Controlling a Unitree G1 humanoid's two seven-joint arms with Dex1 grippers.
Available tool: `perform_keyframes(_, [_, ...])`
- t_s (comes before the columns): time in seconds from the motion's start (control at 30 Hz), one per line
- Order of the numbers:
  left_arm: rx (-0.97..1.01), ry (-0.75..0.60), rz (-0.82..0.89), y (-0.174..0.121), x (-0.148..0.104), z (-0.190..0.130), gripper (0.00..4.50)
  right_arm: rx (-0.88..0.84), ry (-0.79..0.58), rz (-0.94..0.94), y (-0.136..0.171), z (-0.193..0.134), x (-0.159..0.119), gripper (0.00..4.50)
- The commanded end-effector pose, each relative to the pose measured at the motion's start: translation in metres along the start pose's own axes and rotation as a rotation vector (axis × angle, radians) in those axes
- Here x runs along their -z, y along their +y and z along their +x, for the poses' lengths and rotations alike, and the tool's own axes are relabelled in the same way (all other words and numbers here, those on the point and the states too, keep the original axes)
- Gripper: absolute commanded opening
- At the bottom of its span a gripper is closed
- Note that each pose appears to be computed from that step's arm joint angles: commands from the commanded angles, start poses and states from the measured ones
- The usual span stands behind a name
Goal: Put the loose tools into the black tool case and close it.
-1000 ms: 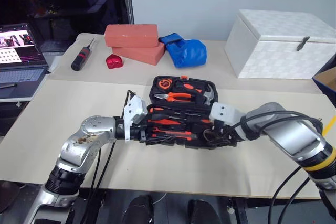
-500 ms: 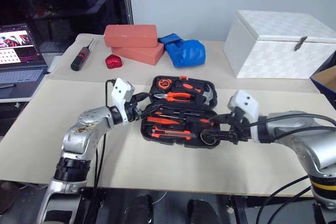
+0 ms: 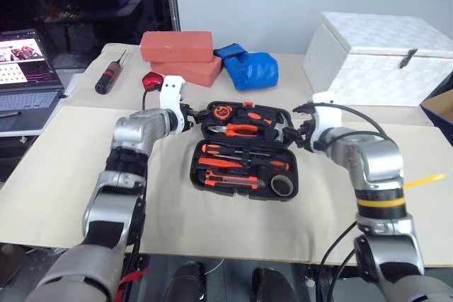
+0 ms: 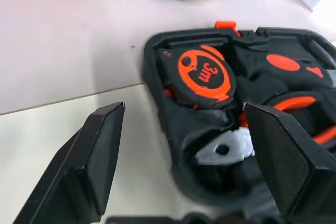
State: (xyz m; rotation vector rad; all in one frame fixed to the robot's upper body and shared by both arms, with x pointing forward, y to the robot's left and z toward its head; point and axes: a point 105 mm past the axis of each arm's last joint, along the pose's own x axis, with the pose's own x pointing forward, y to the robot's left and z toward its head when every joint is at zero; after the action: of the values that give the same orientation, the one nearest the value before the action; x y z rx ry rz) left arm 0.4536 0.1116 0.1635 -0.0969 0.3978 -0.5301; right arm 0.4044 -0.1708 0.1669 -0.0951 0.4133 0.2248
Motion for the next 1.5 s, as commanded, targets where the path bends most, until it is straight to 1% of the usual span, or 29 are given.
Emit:
perform_keyframes(0.03, [0.000,0.000,-0.005,-0.005,-0.004,0.012,3.61,0.032,-0.010,0.100,-0.014,0.013,-0.007,2.73])
perform_keyframes(0.1, [0.007,0.014,-0.019,-0.006,-0.002,0.014,3.15,0.035,-0.005,0.115,-0.016,0.018,-0.009,2.27])
perform_keyframes(0.13, [0.006,0.012,-0.017,-0.005,-0.003,0.014,2.78,0.024,-0.008,0.121,-0.015,0.020,-0.011,1.97])
perform_keyframes(0.17, [0.005,0.009,-0.015,-0.005,-0.003,0.014,2.37,0.015,-0.009,0.127,-0.014,0.021,-0.012,1.58])
perform_keyframes(0.27, [0.010,-0.006,-0.042,-0.003,-0.007,0.013,1.38,-0.015,-0.005,0.143,-0.012,0.022,-0.014,0.54])
perform_keyframes(0.3, [0.021,-0.015,-0.063,-0.003,-0.007,0.012,0.92,-0.028,-0.002,0.150,-0.012,0.023,-0.014,0.18])
perform_keyframes(0.33, [0.034,-0.025,-0.088,-0.002,-0.008,0.011,0.64,-0.039,0.001,0.157,-0.011,0.024,-0.014,0.00])
perform_keyframes(0.4, [0.087,-0.057,-0.165,-0.006,-0.013,0.008,0.02,-0.066,0.009,0.164,-0.009,0.025,-0.012,0.00])
perform_keyframes(0.53, [0.120,-0.074,-0.277,-0.004,-0.018,0.003,0.02,-0.101,0.010,0.160,-0.006,0.027,-0.014,0.00])
perform_keyframes(0.67, [0.148,-0.045,-0.299,-0.006,-0.014,0.000,0.02,-0.140,-0.008,0.129,0.002,0.025,-0.021,0.00])
perform_keyframes(0.7, [0.174,-0.026,-0.296,-0.009,-0.012,-0.002,0.02,-0.176,-0.019,0.116,0.009,0.022,-0.023,0.00])
perform_keyframes(0.77, [0.220,0.000,-0.294,-0.014,-0.008,-0.005,0.02,-0.230,-0.060,0.091,0.019,0.015,-0.029,0.00])
perform_keyframes(0.87, [0.241,0.008,-0.245,-0.013,-0.001,-0.011,0.02,-0.269,-0.179,0.017,0.030,0.003,-0.041,0.00])
perform_keyframes(0.93, [0.244,-0.017,-0.186,-0.013,-0.001,-0.015,0.02,-0.268,-0.224,-0.008,0.033,0.000,-0.045,0.00])
perform_keyframes(0.97, [0.216,-0.082,-0.103,-0.008,-0.004,-0.020,0.02,-0.280,-0.345,-0.015,0.037,-0.004,-0.057,0.00])
perform_keyframes(1.0, [0.190,-0.170,0.009,-0.006,-0.009,-0.025,0.02,-0.259,-0.448,-0.067,0.037,-0.007,-0.068,0.00])
perform_keyframes(1.03, [0.174,-0.231,0.086,-0.006,-0.013,-0.030,0.02,-0.245,-0.519,-0.107,0.038,-0.009,-0.076,0.00])
perform_keyframes(1.07, [0.165,-0.269,0.133,-0.006,-0.014,-0.034,0.02,-0.235,-0.559,-0.135,0.039,-0.010,-0.080,0.00])
perform_keyframes(1.17, [0.136,-0.313,0.274,-0.010,-0.010,-0.041,0.02,-0.293,-0.548,-0.158,0.053,-0.005,-0.078,0.00])
perform_keyframes(1.27, [0.106,-0.411,0.446,-0.013,-0.011,-0.054,0.02,-0.336,-0.554,-0.268,0.062,-0.010,-0.069,0.00])
perform_keyframes(1.3, [0.126,-0.421,0.507,-0.017,-0.008,-0.059,0.02,-0.330,-0.560,-0.298,0.060,-0.013,-0.065,0.00])
perform_keyframes(1.37, [0.140,-0.437,0.573,-0.016,-0.003,-0.067,0.02,-0.318,-0.565,-0.363,0.056,-0.019,-0.053,0.00])
perform_keyframes(1.5, [0.163,-0.448,0.740,-0.018,0.004,-0.079,0.02,-0.278,-0.568,-0.407,0.049,-0.031,-0.029,0.00])
